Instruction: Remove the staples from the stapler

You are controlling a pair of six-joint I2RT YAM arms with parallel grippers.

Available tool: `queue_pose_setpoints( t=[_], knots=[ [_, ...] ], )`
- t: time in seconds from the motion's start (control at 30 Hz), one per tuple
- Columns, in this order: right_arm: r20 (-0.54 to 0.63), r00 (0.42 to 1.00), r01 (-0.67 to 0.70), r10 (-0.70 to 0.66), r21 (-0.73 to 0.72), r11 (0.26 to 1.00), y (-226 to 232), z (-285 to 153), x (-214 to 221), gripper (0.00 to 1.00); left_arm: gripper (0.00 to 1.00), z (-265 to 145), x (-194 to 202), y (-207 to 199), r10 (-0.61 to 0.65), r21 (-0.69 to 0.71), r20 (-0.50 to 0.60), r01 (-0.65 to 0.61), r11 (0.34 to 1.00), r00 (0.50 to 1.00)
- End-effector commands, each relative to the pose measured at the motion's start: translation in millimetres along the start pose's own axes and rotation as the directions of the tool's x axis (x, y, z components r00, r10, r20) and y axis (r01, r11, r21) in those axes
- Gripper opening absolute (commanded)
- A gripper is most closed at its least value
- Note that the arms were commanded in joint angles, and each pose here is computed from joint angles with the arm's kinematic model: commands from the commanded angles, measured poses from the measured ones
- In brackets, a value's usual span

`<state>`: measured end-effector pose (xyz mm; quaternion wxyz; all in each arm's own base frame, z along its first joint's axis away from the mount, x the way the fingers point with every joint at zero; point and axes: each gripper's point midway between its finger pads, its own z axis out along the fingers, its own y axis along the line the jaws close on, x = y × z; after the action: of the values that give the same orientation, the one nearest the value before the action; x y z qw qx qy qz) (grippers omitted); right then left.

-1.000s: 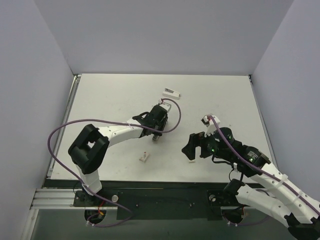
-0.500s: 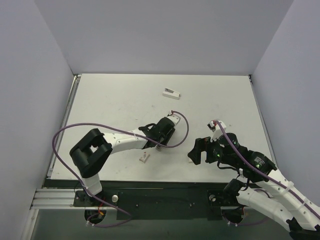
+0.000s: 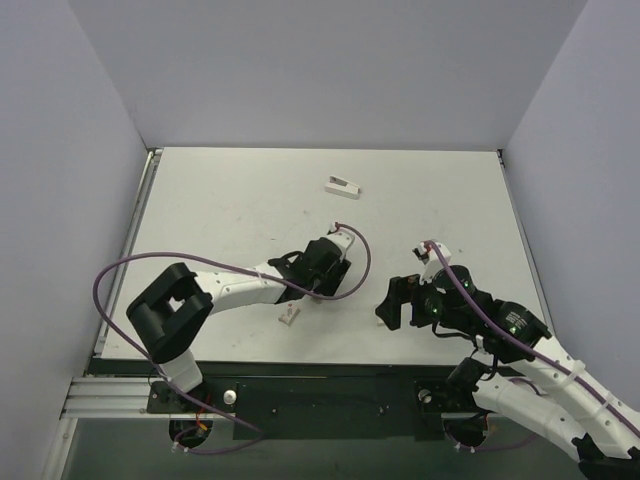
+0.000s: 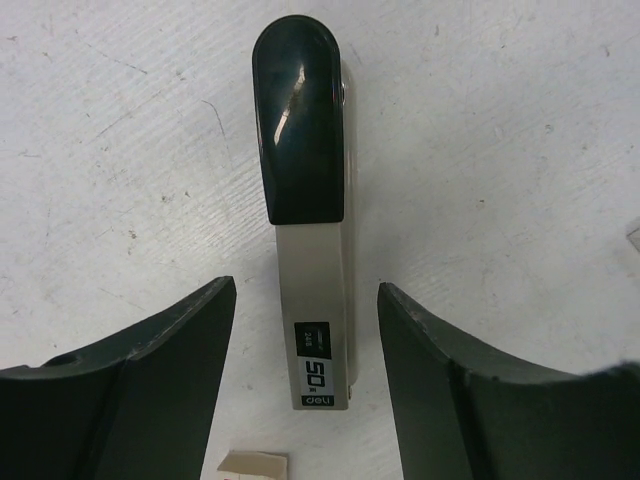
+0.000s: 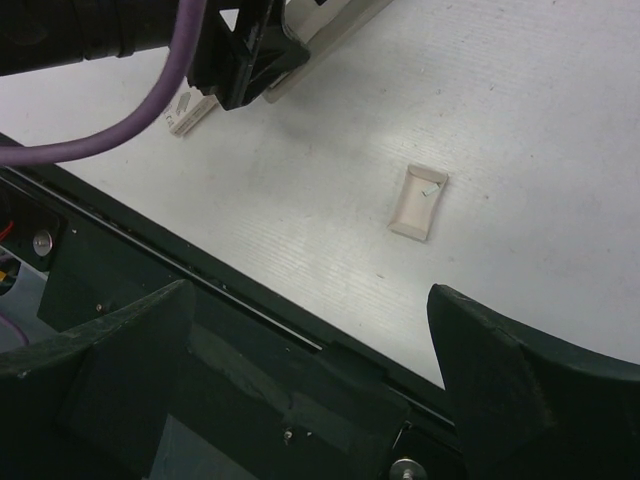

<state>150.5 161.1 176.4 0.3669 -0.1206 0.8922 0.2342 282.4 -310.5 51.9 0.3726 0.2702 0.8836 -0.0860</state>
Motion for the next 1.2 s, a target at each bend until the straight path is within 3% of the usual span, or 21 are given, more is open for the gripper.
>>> queue_pose_setpoints(
  t=[0.0, 0.27, 0.7, 1.17],
  knots=[
    [-0.002, 1.000, -0.009, 0.009, 0.023, 1.000, 0.2, -0.9, -4.8, 0.95, 0.71, -21.3, -37.7, -3.3, -0.020, 0.030, 0.117, 0.017, 0.999, 0.993],
    [0.018, 1.000, -0.004, 0.003, 0.039, 0.999, -0.6, -4.9, -12.6, 0.95, 0.88, -36.5, -63.1, -4.5, -0.017, 0.046, 0.175, 0.009, 0.999, 0.984],
    [0.041, 0.999, 0.000, -0.003, 0.070, 0.998, -6.4, -14.2, -18.0, 0.95, 0.90, -6.4, -92.2, -16.5, 0.014, 0.059, 0.156, -0.023, 0.998, 0.988],
    [0.016, 0.999, 0.028, -0.031, 0.130, 0.991, -18.1, -8.7, -13.1, 0.95, 0.90, 36.1, -88.9, -11.0, 0.005, 0.046, 0.067, -0.008, 0.999, 0.998]
  ],
)
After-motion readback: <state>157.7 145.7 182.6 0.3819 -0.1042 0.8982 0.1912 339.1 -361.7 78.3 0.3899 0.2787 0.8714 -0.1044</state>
